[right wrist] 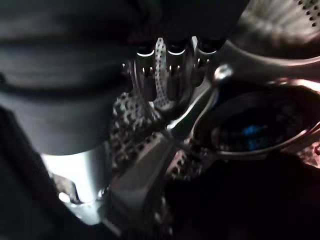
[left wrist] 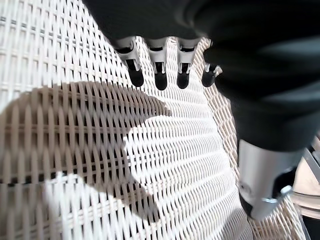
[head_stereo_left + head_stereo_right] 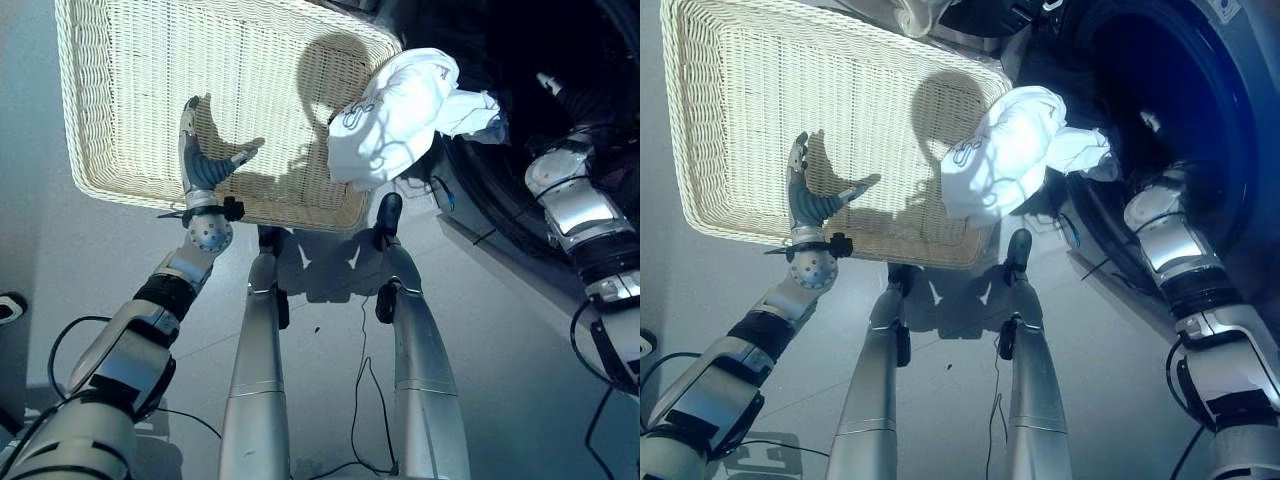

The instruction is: Put the clothes into the washing machine.

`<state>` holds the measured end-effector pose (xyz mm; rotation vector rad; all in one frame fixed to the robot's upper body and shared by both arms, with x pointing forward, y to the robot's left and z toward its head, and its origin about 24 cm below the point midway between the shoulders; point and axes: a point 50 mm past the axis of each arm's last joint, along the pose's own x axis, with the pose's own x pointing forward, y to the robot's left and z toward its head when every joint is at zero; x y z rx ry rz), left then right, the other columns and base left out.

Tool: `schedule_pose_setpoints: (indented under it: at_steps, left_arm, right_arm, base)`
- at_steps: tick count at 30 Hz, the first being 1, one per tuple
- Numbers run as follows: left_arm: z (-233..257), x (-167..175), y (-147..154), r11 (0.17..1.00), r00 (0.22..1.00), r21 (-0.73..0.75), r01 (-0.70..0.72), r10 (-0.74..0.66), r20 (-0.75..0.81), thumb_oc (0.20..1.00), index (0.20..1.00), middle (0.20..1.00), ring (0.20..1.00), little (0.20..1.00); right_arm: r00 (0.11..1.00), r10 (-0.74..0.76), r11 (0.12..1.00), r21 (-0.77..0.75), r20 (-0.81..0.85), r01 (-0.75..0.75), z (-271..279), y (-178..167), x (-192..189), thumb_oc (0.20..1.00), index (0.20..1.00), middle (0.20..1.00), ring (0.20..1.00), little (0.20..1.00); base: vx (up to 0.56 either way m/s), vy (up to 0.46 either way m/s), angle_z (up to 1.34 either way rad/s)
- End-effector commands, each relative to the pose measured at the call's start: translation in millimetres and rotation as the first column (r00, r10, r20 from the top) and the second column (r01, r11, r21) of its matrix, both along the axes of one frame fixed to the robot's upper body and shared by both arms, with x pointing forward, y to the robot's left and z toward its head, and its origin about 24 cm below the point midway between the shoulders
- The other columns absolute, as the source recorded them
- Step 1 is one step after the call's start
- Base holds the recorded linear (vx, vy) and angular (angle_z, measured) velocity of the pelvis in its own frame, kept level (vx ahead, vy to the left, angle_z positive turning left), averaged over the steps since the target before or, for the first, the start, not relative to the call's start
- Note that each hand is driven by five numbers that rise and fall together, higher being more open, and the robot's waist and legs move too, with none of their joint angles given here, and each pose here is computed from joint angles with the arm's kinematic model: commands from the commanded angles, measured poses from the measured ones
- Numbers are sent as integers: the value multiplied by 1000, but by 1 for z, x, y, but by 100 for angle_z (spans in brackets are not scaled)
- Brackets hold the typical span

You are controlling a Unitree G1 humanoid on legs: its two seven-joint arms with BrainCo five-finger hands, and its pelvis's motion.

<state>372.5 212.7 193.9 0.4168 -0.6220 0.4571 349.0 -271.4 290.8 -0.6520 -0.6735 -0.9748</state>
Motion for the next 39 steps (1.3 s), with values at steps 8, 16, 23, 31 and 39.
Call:
schedule_pose_setpoints:
  at_steps: [8, 16, 23, 31, 39]
  left_arm:
    - [8, -3, 0, 989, 996, -148, -28, 40, 75, 1000, 1000, 1000, 1000, 1000]
    - [8, -3, -3, 986, 996, -164, -41, 53, 71, 1000, 1000, 1000, 1000, 1000]
    - [8, -1, -5, 983, 997, -182, -39, 51, 64, 1000, 1000, 1000, 1000, 1000]
    - [11, 0, -7, 984, 997, -174, -26, 38, 64, 1000, 1000, 1000, 1000, 1000]
    - [13, 1, -6, 986, 998, -164, -22, 33, 60, 1000, 1000, 1000, 1000, 1000]
  right_arm:
    - [984, 179, 951, -257, 0, -173, 1, 45, -12, 1000, 1000, 1000, 1000, 1000]
    - [918, 384, 757, -536, -100, -375, 2, 100, -25, 1000, 1000, 1000, 1000, 1000]
    - [836, 491, 543, -665, -244, -513, 5, 143, -33, 1000, 1000, 1000, 1000, 1000]
    - [777, 480, 342, -729, -407, -593, -3, 171, -39, 1000, 1000, 1000, 1000, 1000]
    - [778, 390, 247, -758, -492, -603, -7, 178, -36, 1000, 1000, 1000, 1000, 1000]
  base:
    - [0, 0, 0]
    - [0, 0, 0]
    - [0, 0, 0]
    - [0, 0, 0]
    - [1, -3, 1]
